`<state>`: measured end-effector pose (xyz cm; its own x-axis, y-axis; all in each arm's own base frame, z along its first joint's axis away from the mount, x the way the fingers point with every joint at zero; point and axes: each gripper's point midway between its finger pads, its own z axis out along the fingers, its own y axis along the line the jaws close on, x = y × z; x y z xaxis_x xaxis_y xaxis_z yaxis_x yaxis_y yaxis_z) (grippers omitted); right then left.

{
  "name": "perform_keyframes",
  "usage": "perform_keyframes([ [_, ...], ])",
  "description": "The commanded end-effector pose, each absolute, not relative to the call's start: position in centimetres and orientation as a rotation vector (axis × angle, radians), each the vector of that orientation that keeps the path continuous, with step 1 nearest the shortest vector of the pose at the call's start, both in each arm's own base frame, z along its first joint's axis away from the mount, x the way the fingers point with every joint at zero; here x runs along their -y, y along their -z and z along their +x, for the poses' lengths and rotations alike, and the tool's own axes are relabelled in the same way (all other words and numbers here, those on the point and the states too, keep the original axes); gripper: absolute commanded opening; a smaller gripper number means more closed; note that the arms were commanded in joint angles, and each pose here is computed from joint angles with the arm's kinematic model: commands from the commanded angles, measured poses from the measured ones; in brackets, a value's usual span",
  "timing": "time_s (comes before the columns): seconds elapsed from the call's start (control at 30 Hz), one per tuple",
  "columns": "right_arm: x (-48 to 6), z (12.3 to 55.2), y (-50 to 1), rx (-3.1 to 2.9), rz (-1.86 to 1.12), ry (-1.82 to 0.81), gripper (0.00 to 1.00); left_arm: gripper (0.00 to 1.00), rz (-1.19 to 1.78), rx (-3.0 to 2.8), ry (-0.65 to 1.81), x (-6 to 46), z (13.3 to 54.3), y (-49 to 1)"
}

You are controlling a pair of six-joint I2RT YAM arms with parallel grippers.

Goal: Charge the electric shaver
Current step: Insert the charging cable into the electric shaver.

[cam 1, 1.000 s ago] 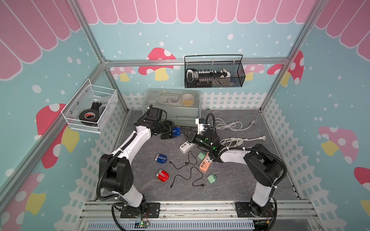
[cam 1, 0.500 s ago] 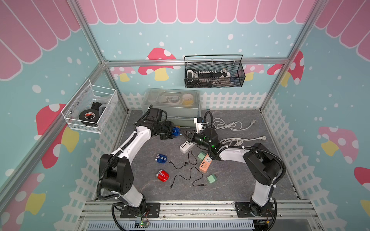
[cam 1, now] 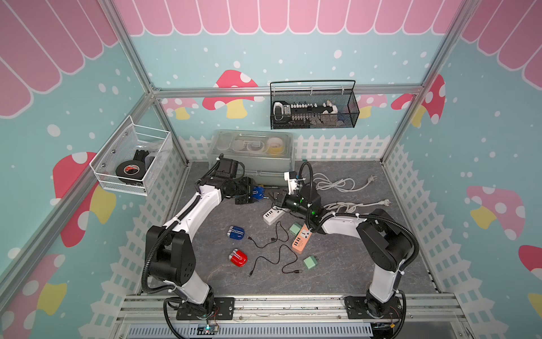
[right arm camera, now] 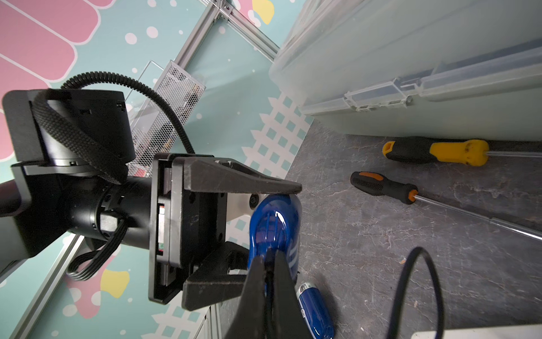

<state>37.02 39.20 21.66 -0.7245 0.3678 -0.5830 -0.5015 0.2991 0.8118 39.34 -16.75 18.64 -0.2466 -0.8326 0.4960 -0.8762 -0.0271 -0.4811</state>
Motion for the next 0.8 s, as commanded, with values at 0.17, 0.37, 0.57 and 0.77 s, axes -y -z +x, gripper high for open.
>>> perform_keyframes([
  [0.17, -40.7, 35.7, -19.5, -1.929, -0.206, -1.546, 0.0, 0.0, 1.712, 2.159, -1.326, 19.8, 39.7, -22.6],
  [0.37, -41.0, 35.7, -19.6, -1.96, -0.221, -1.547, 0.0, 0.0, 1.618, 2.181, -1.38, 20.9, 39.3, -24.1],
  [0.57, -41.3, 36.1, -17.6, -2.025, -0.22, -1.51, 0.0, 0.0, 1.599, 2.199, -1.371, 21.1, 38.6, -24.3],
  [0.77, -40.8, 36.5, -16.2, -2.069, -0.209, -1.478, 0.0, 0.0, 1.592, 2.204, -1.385, 21.1, 38.4, -25.0],
])
